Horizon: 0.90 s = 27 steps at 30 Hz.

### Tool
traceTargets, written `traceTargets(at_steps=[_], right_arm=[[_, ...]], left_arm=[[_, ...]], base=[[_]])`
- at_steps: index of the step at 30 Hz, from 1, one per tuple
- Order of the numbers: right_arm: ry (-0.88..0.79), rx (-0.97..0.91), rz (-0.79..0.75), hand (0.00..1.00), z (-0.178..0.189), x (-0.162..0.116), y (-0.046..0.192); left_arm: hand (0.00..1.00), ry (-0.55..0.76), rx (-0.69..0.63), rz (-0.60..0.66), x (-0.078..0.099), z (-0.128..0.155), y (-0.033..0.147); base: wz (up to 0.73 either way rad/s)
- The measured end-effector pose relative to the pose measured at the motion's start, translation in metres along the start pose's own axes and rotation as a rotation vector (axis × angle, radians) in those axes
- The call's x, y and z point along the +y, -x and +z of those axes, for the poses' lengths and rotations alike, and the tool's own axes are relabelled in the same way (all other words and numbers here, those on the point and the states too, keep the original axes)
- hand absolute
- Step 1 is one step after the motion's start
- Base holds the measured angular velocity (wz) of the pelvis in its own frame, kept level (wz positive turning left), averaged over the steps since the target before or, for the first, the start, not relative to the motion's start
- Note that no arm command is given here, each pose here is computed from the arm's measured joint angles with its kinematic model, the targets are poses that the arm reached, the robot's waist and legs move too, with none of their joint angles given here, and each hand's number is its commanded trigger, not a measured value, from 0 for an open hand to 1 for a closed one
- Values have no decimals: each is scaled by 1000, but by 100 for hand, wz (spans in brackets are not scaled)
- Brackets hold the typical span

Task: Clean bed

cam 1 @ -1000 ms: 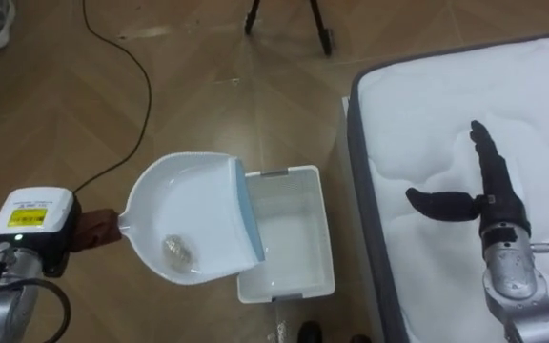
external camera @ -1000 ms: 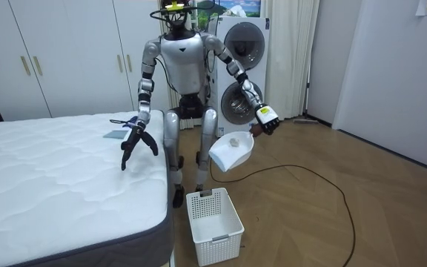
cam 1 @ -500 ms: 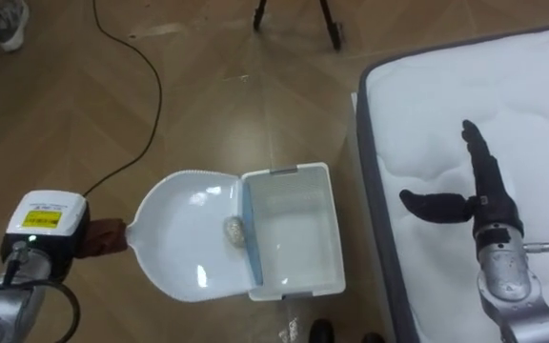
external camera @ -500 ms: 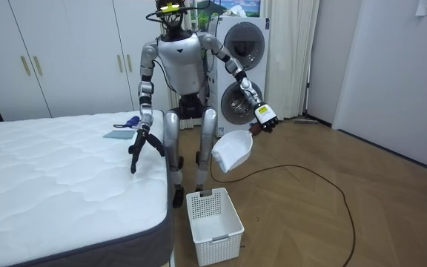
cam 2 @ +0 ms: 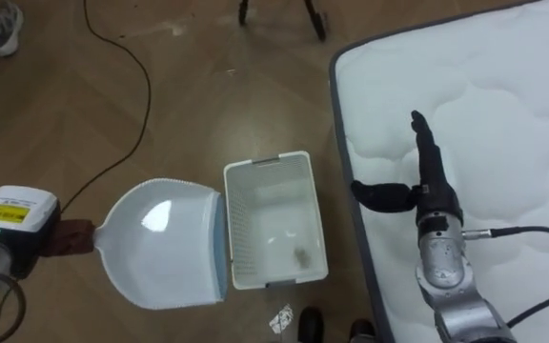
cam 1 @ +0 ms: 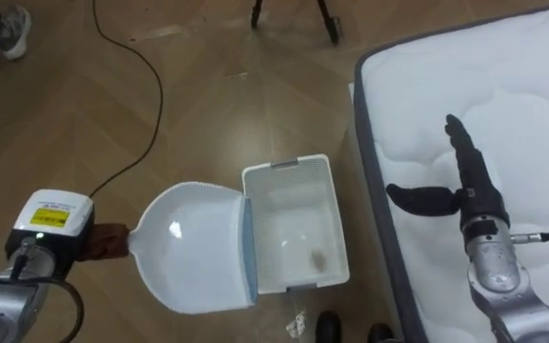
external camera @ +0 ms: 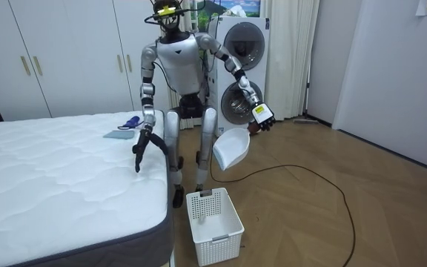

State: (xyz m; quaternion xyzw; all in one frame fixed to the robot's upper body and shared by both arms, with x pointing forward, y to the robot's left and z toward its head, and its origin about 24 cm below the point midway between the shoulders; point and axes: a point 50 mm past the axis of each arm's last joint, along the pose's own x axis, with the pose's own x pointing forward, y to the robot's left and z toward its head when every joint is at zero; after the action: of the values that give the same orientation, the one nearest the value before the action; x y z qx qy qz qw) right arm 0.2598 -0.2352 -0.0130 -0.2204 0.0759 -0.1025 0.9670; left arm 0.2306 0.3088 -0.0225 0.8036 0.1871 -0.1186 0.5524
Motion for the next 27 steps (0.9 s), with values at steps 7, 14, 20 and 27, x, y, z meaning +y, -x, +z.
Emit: traceTargets(at_steps=[7, 14, 20, 27], right_arm=[[16, 13, 2, 0, -3, 2, 2], [15, 14, -2, 0, -3, 1, 2], [23, 36, -8, 0, -9, 0, 5], [25, 77, -10, 0, -21, -3, 14]], left_arm=[[100, -2, -1, -50, -8, 0, 4], [100, -1, -3, -57, -10, 0, 5], [100, 0, -3, -66, -13, 0, 7], [100, 88, 0, -23, -9, 0, 7]], base=[[-7], [-3], [0], [-1]])
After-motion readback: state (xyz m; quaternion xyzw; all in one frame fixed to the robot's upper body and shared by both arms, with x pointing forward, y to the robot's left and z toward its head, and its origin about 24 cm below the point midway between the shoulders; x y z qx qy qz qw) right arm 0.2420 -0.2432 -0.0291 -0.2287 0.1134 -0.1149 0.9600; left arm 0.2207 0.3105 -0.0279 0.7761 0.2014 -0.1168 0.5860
